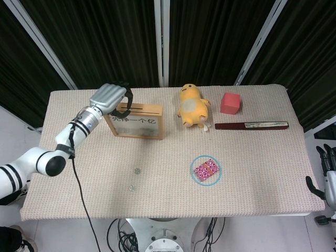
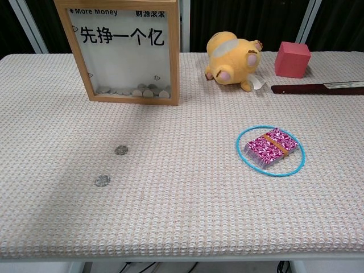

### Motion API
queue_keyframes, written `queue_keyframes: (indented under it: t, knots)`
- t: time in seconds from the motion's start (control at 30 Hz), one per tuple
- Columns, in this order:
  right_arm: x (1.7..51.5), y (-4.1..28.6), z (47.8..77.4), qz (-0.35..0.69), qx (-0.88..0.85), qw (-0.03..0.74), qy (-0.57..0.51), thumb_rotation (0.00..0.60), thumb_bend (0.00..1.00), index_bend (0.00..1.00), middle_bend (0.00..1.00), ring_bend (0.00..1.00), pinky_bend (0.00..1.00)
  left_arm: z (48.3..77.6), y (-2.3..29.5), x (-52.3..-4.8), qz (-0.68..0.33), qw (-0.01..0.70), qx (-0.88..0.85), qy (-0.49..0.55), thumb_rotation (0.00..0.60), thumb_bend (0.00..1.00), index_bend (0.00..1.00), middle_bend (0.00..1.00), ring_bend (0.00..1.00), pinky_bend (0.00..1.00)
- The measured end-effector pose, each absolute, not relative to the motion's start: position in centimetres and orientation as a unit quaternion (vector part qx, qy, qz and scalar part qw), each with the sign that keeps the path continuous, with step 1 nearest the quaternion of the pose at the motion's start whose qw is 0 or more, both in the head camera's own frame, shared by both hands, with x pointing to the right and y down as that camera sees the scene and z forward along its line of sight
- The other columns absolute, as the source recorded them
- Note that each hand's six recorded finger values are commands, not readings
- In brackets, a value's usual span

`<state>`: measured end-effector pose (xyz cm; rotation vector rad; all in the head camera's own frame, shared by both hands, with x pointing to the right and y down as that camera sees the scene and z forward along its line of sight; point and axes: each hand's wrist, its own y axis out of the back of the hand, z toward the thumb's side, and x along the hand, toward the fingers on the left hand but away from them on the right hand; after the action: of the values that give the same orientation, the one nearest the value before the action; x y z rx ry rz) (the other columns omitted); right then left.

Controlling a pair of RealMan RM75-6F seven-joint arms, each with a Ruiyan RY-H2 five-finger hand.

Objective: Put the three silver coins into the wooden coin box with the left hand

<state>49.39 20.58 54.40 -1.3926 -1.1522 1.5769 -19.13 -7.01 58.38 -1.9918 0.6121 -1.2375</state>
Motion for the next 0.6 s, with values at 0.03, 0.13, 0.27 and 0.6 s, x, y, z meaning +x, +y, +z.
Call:
queue_keyframes:
  t: [0.03, 0.13, 0.27, 0.6]
  knots:
    - [49.4, 20.6, 54.4, 0.612, -0.541, 0.363, -0.447, 0.6, 0.3, 0.0, 0.0, 0.0, 0.0, 58.5, -7.1, -19.0, -0.478, 0.35, -0.77, 0.237, 0.6, 0.46, 0.66, 0.32, 0.09, 0.13]
    - [49.2, 20.5, 54.4, 0.611, -0.541, 0.365, -0.447, 0.6, 0.3, 0.0, 0.0, 0.0, 0.0, 58.9, -7.4, -18.7, -0.478, 0.346, -0.771, 0.24, 0.6, 0.46, 0.66, 0.32, 0.09, 0.12]
    - [49.2, 20.6, 54.4, 0.612, -0.541, 0.364, -0.447, 0.6, 0.3, 0.0, 0.0, 0.0, 0.0, 59.4, -8.1, -18.4, -0.484, 0.343, -0.769, 0.239, 0.6, 0.46, 0.66, 0.32, 0.09, 0.12]
    - [49.5, 20.5, 54.2, 0.615, -0.536, 0.364, -0.449, 0.6, 0.3, 0.0, 0.0, 0.0, 0.0, 60.8, -8.5, -19.2, -0.509, 0.328, -0.76, 0.235, 0.6, 0.46, 0.66, 0.32, 0.09, 0.12]
